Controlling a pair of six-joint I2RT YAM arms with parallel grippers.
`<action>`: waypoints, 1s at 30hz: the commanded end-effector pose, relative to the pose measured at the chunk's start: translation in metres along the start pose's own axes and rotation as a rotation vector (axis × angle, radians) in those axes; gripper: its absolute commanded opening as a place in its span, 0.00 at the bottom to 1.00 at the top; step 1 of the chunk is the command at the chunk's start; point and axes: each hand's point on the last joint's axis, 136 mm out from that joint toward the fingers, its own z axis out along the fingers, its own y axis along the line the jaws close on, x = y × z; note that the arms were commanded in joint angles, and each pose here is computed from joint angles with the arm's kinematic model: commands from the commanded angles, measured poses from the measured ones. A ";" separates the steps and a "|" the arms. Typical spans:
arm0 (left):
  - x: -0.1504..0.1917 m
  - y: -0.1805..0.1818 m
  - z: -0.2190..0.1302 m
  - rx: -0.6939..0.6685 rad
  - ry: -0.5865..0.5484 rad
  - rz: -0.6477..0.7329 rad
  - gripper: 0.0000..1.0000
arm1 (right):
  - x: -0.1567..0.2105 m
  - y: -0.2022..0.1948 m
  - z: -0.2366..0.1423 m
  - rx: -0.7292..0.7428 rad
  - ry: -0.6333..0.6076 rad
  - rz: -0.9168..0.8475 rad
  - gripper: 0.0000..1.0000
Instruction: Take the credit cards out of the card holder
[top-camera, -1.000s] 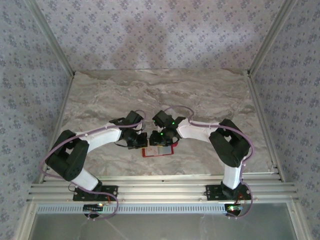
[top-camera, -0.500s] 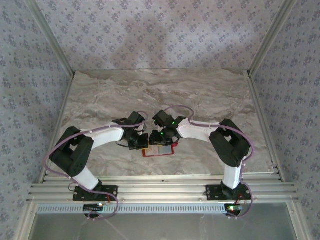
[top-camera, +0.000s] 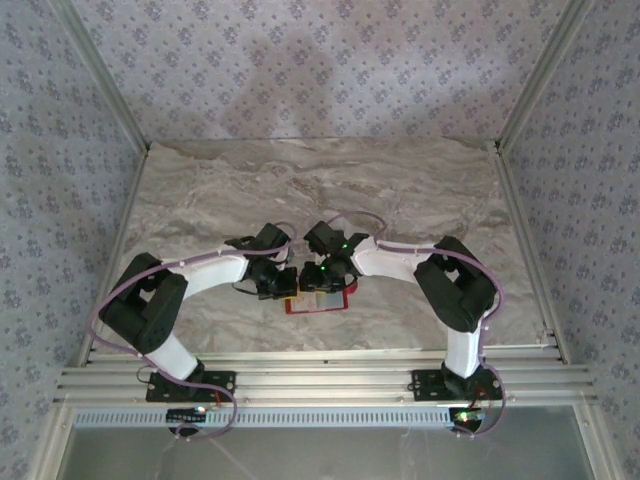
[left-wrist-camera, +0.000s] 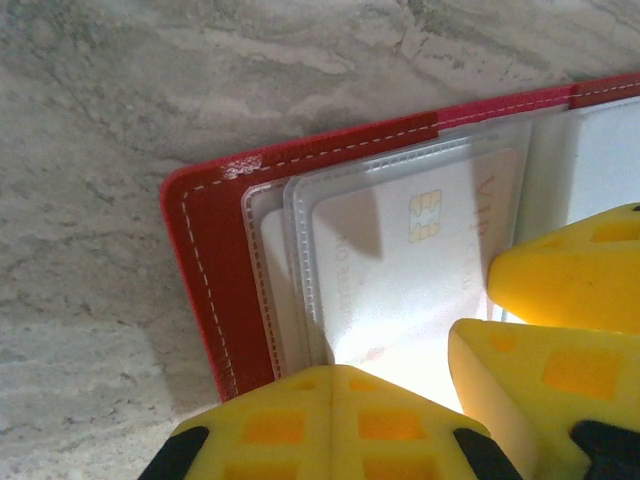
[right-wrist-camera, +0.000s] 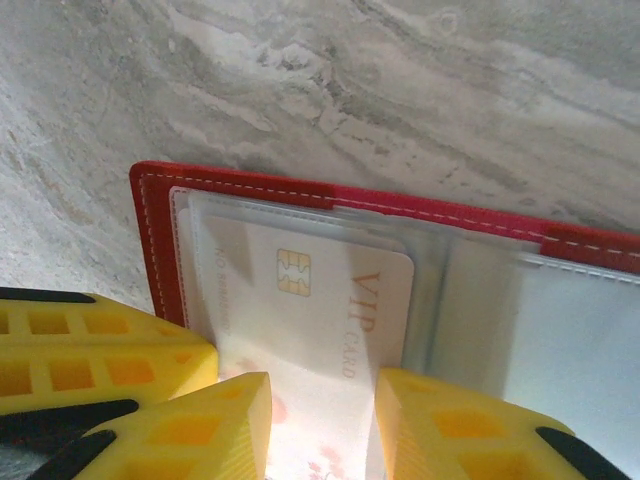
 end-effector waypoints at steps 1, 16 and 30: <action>0.003 0.012 0.000 -0.070 0.012 0.006 0.00 | 0.001 -0.019 -0.003 0.109 0.001 -0.012 0.35; 0.003 0.012 -0.001 -0.076 0.012 0.008 0.00 | -0.003 0.011 -0.014 -0.040 -0.020 -0.021 0.34; 0.003 0.012 -0.001 -0.074 0.009 0.009 0.00 | 0.002 -0.002 0.000 -0.004 0.005 0.003 0.33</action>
